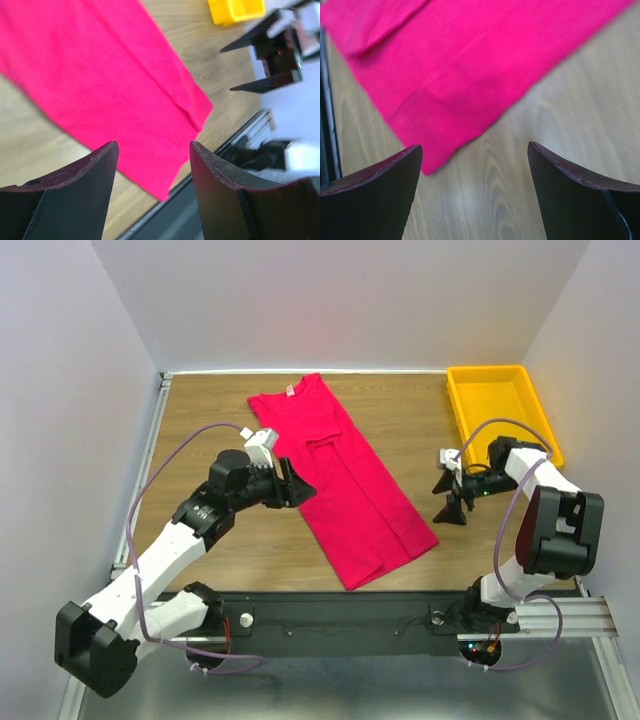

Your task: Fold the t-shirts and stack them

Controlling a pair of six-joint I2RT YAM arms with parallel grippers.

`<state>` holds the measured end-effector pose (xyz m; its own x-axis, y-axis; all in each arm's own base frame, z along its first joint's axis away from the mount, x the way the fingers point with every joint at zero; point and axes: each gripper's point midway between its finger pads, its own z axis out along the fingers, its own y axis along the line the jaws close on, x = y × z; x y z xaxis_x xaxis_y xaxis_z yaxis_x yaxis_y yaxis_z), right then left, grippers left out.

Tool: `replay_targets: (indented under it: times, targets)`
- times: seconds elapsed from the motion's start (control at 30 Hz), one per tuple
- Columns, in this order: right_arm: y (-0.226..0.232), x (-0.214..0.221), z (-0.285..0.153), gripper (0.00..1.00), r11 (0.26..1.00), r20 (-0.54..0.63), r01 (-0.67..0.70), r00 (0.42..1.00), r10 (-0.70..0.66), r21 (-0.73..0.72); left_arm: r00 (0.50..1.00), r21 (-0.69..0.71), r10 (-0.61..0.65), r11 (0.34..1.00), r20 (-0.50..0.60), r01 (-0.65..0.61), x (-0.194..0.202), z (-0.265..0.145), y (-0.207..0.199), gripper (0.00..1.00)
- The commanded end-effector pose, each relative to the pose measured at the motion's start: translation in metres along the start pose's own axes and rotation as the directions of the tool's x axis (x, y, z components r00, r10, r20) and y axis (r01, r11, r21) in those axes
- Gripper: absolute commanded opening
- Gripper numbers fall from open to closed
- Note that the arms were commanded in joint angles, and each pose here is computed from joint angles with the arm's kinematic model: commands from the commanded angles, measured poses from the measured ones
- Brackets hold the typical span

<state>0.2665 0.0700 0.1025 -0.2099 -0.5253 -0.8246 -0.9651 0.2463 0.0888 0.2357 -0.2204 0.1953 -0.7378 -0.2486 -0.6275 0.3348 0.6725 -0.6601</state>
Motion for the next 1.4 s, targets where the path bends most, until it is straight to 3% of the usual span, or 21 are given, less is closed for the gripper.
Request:
replay_targets:
  times: [0.0,0.2,0.33,0.47,0.8,1.0,1.37]
  targets:
    - [0.029,-0.003,-0.004,0.91,0.961,0.029,0.218,0.976,-0.216,-0.171,0.949,0.09,0.313,0.945,0.037,-0.315,-0.004,-0.005,-0.036,0.7]
    - [0.018,-0.005,-0.008,0.89,0.975,-0.009,0.19,0.981,-0.192,-0.119,0.858,0.199,0.514,0.84,0.011,-0.505,0.031,0.004,-0.074,0.7]
    - [0.023,0.006,-0.011,0.89,0.969,-0.068,0.203,0.974,-0.214,-0.139,0.764,0.298,0.642,0.743,-0.065,-0.599,0.096,0.018,-0.1,0.7]
    - [0.035,0.013,-0.01,0.89,0.962,-0.081,0.223,0.968,-0.238,-0.156,0.707,0.326,0.698,0.699,-0.116,-0.636,0.143,0.031,-0.109,0.69]
    - [0.052,0.019,-0.002,0.89,0.973,-0.056,0.175,0.981,-0.185,-0.149,0.654,0.297,0.723,0.689,-0.221,-0.661,0.203,0.065,-0.1,0.66]
    - [0.052,0.021,-0.002,0.89,0.981,-0.07,0.144,0.986,-0.154,-0.13,0.592,0.244,0.735,0.673,-0.331,-0.698,0.236,0.083,-0.077,0.65]
    - [0.052,0.021,-0.002,0.89,0.983,-0.073,0.136,0.987,-0.145,-0.121,0.539,0.125,0.739,0.628,-0.405,-0.768,0.24,0.087,-0.046,0.6]
